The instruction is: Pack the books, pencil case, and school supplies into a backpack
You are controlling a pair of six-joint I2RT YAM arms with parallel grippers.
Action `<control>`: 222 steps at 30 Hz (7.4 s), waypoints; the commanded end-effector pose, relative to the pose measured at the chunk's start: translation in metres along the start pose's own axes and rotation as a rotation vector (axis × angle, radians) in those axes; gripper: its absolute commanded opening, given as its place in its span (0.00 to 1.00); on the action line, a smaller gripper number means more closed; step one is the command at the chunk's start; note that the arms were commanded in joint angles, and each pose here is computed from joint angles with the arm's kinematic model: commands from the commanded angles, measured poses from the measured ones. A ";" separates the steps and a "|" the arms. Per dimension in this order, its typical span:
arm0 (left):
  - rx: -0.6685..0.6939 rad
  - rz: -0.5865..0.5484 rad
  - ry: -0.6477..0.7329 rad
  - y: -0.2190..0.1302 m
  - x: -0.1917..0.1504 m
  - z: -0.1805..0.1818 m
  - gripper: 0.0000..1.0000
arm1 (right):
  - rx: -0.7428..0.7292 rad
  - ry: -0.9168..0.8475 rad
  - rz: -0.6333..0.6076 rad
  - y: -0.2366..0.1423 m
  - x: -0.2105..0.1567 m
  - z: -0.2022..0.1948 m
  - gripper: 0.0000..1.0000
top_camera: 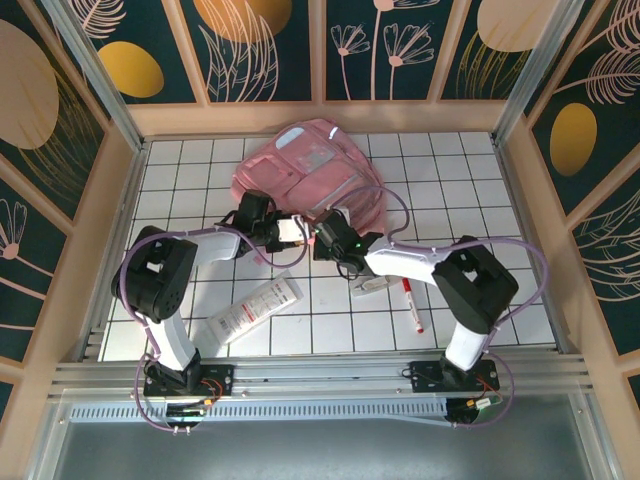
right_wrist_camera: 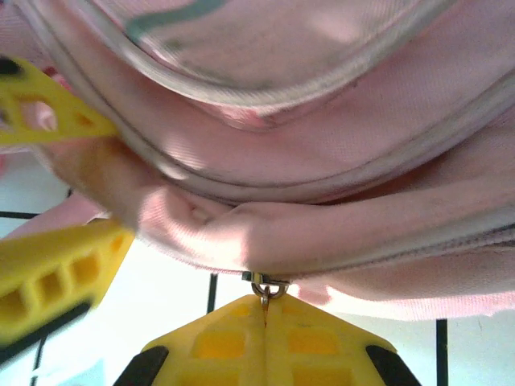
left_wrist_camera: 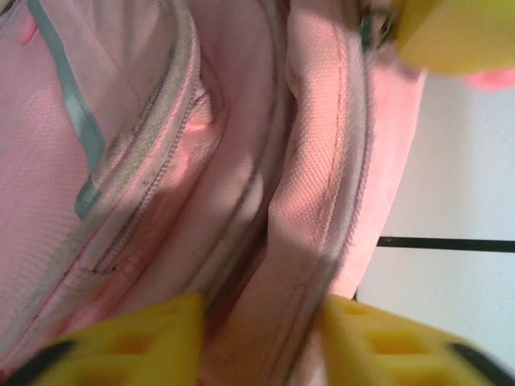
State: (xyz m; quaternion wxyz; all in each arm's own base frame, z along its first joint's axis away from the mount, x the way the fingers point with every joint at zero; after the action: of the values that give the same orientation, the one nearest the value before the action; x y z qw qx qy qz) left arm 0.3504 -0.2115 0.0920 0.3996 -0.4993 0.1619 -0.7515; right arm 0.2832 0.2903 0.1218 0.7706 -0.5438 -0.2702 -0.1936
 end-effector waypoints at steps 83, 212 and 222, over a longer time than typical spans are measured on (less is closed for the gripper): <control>-0.189 -0.070 -0.055 -0.056 0.023 0.006 0.00 | -0.243 -0.004 0.118 -0.037 0.031 -0.058 0.00; -0.260 -0.053 0.236 -0.083 0.033 -0.081 0.00 | -0.215 0.053 0.277 0.036 0.083 -0.179 0.06; -0.159 -0.169 0.109 -0.105 0.074 -0.058 0.43 | -0.035 0.005 0.231 -0.012 0.075 -0.170 0.37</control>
State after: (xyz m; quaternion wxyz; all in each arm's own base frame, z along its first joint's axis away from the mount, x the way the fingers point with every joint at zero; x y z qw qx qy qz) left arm 0.2394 -0.2044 0.1452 0.3066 -0.4867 0.2377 -0.7827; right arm 0.3683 0.1290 0.1053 0.7834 -0.5947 -0.1583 -0.0866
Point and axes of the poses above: each hand's point on the last joint's axis, 136 mm out from that joint toward the fingers, its own y axis out along the fingers, its own z axis along the line the jaws close on, x = y × z, the point moved 6 cm from there along -y, back along the fingers, and after that the axes turned 2 degrees about -y, right-handed, at the moved point
